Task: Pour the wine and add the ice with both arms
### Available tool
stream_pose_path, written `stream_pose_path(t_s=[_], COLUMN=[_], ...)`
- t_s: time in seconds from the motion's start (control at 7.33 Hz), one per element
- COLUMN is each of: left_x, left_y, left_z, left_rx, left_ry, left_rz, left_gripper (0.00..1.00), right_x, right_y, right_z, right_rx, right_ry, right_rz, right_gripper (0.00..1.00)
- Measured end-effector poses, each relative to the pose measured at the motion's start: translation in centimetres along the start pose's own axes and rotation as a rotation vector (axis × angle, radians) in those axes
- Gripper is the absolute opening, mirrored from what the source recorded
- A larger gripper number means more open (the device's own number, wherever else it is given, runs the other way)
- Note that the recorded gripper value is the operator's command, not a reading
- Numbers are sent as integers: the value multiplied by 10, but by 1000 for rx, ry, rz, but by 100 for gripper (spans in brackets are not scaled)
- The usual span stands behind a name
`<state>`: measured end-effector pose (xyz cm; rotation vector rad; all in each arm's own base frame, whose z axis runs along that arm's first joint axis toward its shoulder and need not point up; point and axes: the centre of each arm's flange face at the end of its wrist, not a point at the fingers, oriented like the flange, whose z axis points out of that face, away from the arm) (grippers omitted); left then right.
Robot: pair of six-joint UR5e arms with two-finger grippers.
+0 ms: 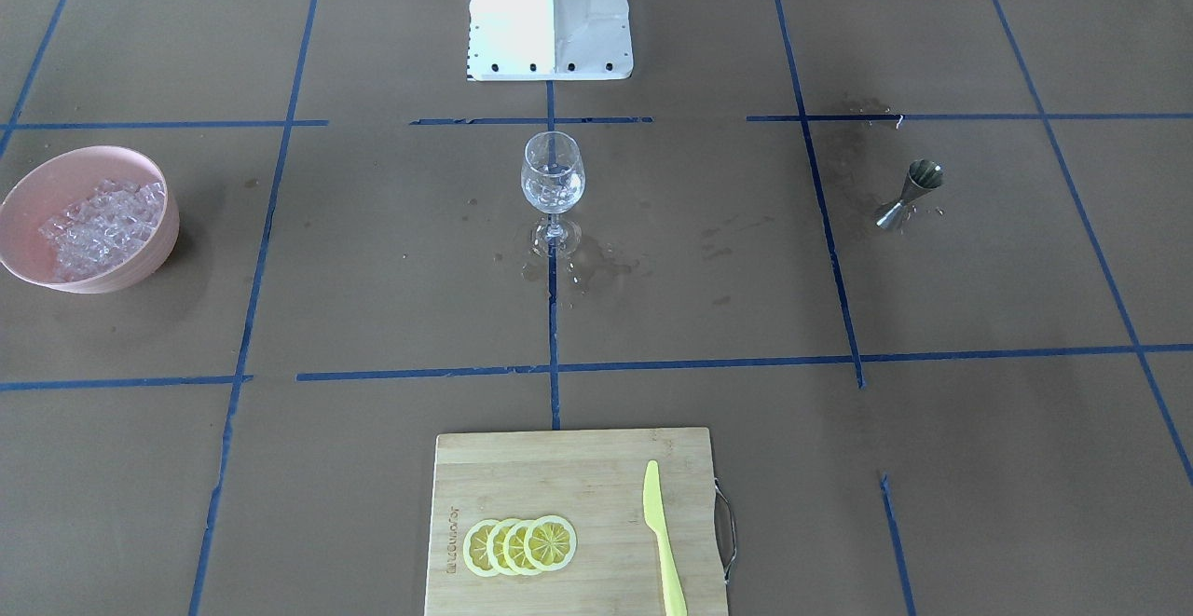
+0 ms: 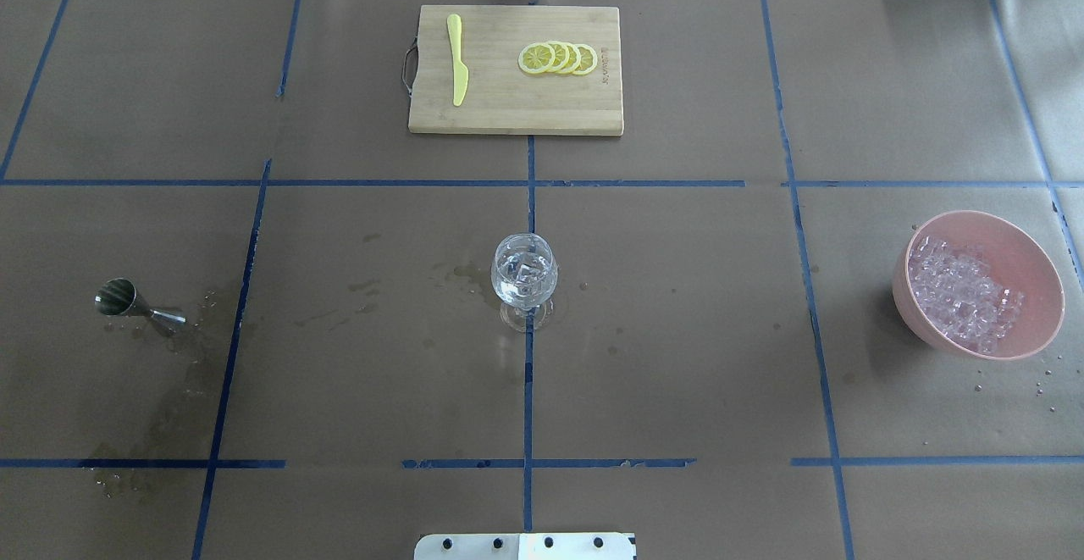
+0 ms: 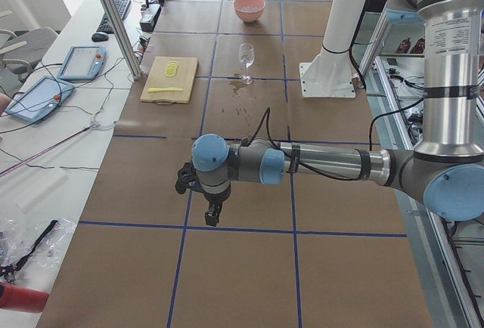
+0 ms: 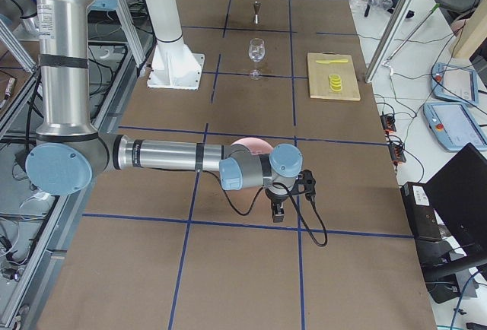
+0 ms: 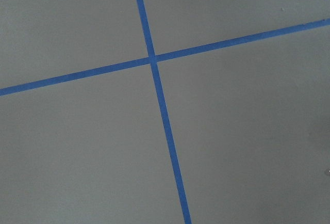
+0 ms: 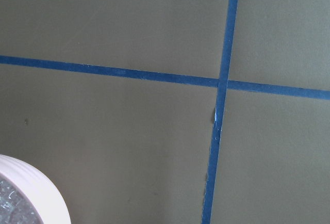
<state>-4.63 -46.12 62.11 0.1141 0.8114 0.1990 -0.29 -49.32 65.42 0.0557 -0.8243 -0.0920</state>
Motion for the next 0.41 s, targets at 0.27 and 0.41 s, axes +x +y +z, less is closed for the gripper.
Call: stream_pose_path(t_s=[0.27,0.41], left_x=[1,2], left_y=[-1,-2], left_z=[-1,-1], left_rx=[2,3], left_ry=[0,0], left_rz=[3,4], left_gripper=[100,100], right_x=[0,1], right_y=[2,5], right_z=[-9,-9], right_rx=[17,19], right_ry=[6,7], right_rz=[-2,0], right_gripper=[100,100])
